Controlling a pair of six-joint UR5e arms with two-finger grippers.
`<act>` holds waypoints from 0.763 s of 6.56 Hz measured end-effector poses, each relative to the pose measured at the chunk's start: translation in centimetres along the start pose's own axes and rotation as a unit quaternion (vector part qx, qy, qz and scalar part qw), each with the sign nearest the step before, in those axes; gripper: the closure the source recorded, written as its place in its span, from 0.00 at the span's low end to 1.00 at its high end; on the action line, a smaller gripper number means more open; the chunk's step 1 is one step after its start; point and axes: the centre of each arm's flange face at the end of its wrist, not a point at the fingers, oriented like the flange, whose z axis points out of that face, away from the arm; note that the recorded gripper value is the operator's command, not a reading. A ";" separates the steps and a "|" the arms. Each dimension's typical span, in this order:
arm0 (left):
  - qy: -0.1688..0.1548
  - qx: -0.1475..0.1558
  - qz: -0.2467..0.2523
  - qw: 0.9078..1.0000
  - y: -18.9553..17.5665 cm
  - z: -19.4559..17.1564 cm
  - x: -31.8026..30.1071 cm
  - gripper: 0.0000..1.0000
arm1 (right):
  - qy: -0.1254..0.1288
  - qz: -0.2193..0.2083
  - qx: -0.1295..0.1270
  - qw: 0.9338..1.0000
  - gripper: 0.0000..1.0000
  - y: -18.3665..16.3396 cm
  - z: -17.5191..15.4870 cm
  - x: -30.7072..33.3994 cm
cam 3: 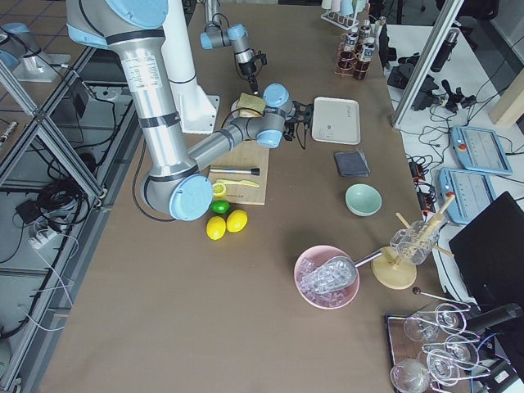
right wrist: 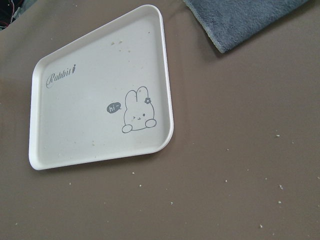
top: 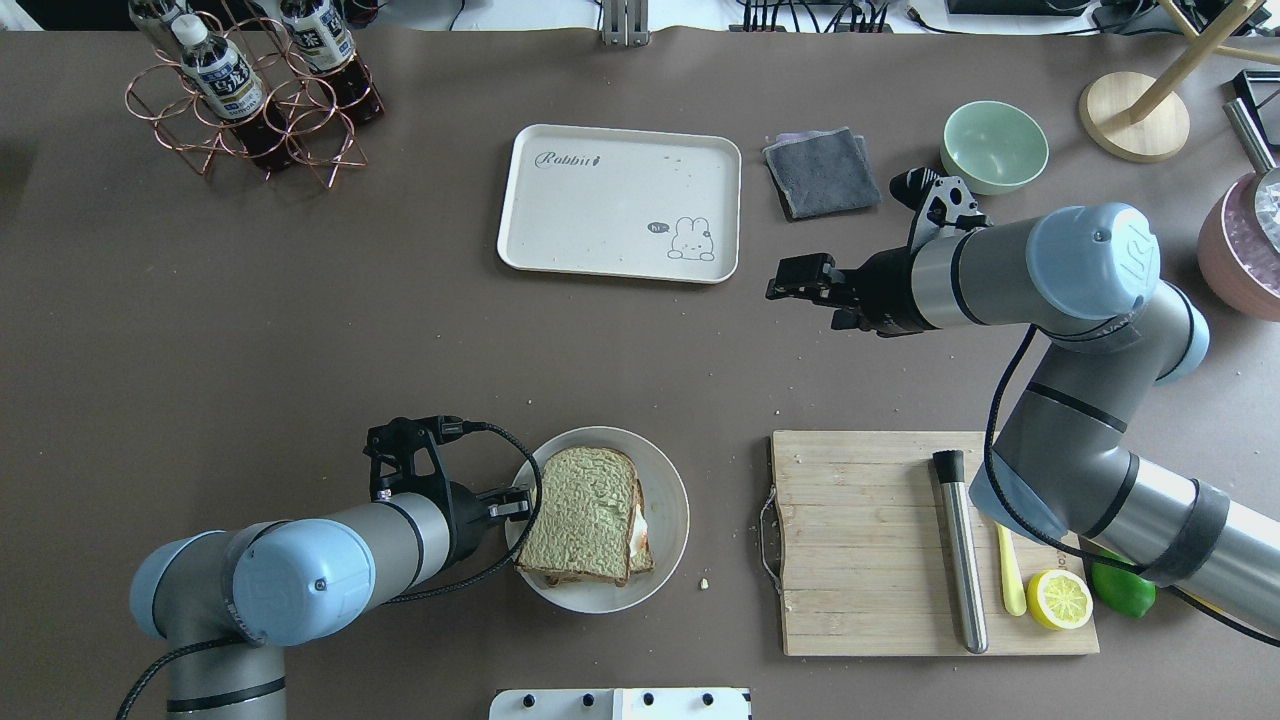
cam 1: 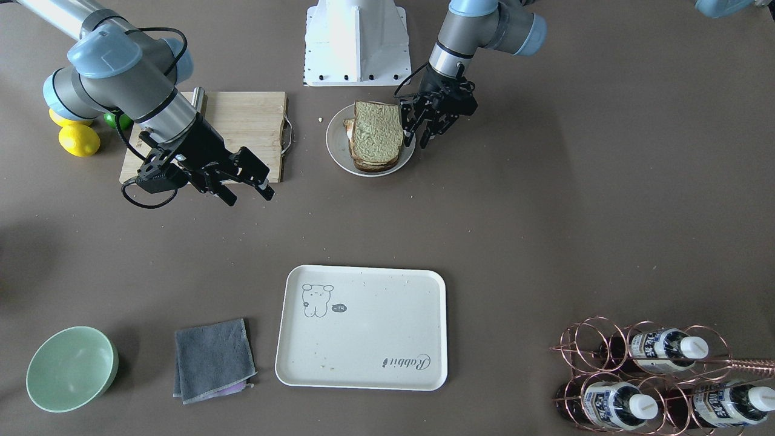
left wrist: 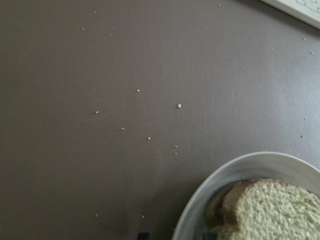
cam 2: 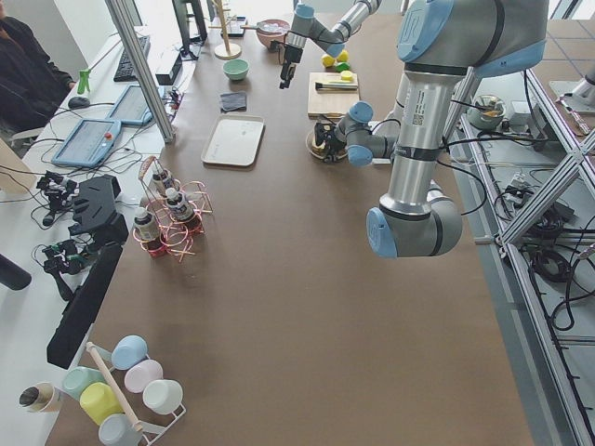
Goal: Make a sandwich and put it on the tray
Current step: 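Grasp the white plate rim with the left gripper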
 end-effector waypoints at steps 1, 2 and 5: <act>-0.002 -0.002 0.001 1.000 0.3 0.2 -0.1 0.57 | 0.000 0.000 0.000 1.000 0.00 0.0 0.1 0.0; -0.002 -0.003 0.003 1.000 0.8 0.2 0.0 0.63 | 0.001 0.001 0.000 1.000 0.00 -0.1 0.1 0.0; -0.001 -0.003 0.010 1.000 2.4 0.3 0.2 1.00 | 0.002 0.001 0.000 1.000 0.00 -0.1 0.3 0.1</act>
